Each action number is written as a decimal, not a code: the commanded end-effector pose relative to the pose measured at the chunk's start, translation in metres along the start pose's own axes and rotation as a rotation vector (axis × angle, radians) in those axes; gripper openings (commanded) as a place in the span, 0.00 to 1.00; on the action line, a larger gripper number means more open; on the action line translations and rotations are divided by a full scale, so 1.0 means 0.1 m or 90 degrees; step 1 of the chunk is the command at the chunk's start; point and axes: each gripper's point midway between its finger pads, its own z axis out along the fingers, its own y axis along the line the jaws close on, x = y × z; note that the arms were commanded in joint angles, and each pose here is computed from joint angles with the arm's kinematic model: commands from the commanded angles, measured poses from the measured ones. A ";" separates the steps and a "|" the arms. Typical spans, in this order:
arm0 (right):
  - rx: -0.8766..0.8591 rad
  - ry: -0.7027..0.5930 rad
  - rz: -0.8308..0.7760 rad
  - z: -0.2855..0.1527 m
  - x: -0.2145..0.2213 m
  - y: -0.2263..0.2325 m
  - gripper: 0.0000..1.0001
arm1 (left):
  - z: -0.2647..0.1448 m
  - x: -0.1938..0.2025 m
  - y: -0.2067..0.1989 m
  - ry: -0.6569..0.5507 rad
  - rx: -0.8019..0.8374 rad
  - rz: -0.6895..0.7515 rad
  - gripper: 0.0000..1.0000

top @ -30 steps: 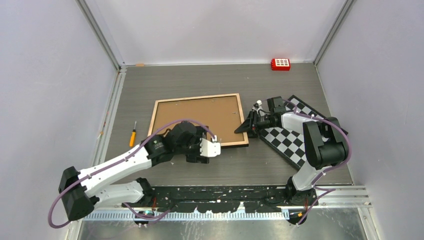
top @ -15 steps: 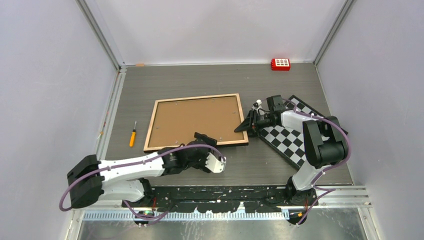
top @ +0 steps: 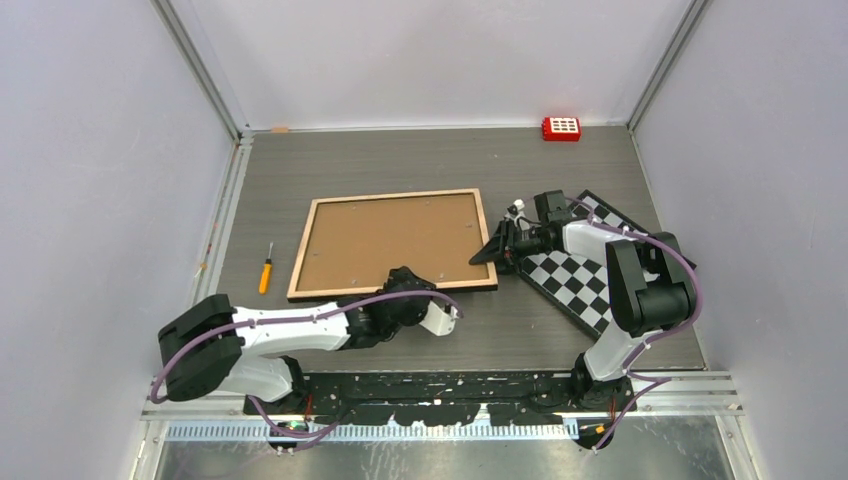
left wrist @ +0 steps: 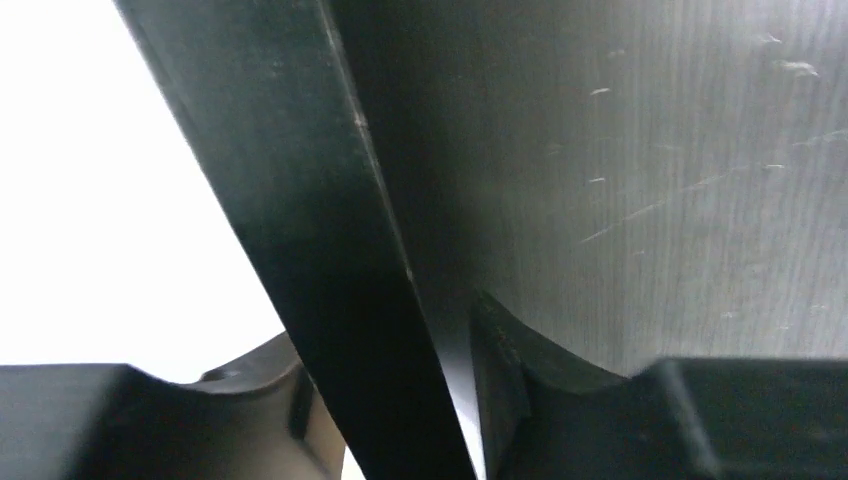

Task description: Take the photo out of the frame

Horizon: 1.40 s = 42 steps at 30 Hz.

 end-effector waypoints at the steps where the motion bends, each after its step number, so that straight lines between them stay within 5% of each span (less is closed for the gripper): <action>1: 0.000 0.015 0.046 -0.04 0.04 0.09 0.01 | -0.08 -0.08 0.33 0.012 -0.038 -0.039 0.31; 3: 0.001 0.012 0.043 -0.04 0.03 0.09 0.07 | -0.11 -0.08 0.33 0.015 -0.017 -0.030 0.14; 5: 0.004 0.008 0.033 -0.05 0.03 0.09 0.34 | -0.15 -0.08 0.35 0.016 -0.006 -0.028 0.03; 9: 0.020 -0.005 -0.003 -0.10 0.04 0.11 0.76 | -0.27 -0.08 0.40 0.030 0.032 -0.042 0.00; 12: 0.043 -0.020 -0.032 -0.16 0.02 0.10 0.98 | -0.42 -0.06 0.41 0.047 0.087 -0.063 0.00; 25: 0.088 -0.162 -0.179 -0.82 -0.27 0.38 1.00 | -1.22 -0.32 0.80 0.029 0.271 -0.204 0.00; 42: 0.088 -0.137 -0.179 -0.87 -0.04 0.24 1.00 | -1.69 -0.75 1.20 -0.083 0.406 -0.377 0.00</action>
